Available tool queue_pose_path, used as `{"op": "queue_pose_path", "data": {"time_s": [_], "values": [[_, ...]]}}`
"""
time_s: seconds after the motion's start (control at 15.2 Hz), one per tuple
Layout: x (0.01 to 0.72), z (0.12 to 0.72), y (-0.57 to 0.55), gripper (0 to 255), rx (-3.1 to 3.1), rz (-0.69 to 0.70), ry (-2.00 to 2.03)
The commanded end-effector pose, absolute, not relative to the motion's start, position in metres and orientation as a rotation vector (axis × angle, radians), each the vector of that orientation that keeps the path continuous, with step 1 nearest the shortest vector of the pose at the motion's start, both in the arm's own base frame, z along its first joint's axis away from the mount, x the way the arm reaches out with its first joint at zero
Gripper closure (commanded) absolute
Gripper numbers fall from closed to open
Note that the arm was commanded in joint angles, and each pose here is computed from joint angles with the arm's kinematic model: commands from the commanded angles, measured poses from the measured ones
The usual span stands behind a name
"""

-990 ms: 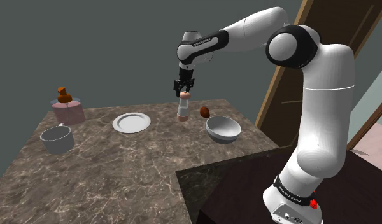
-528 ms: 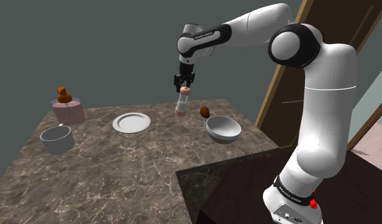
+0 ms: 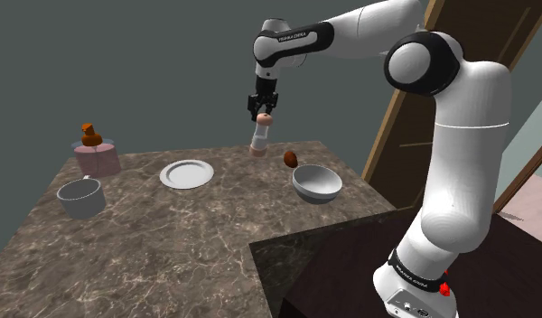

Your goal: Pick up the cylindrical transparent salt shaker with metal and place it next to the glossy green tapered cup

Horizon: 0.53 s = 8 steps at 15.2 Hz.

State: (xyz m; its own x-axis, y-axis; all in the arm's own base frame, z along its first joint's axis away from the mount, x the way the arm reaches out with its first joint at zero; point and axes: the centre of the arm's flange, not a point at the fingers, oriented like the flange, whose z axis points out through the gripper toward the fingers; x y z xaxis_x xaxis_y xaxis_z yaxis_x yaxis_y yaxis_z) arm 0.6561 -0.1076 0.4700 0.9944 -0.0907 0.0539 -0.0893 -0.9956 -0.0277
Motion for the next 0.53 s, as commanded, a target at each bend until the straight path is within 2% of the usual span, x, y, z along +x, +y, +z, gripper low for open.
{"op": "queue_pose_path", "data": {"time_s": [0.0,0.46], "values": [[0.656,0.481,-0.107,255,-3.112,-0.086,0.140],[0.656,0.518,-0.107,255,-3.112,-0.086,0.140]]}}
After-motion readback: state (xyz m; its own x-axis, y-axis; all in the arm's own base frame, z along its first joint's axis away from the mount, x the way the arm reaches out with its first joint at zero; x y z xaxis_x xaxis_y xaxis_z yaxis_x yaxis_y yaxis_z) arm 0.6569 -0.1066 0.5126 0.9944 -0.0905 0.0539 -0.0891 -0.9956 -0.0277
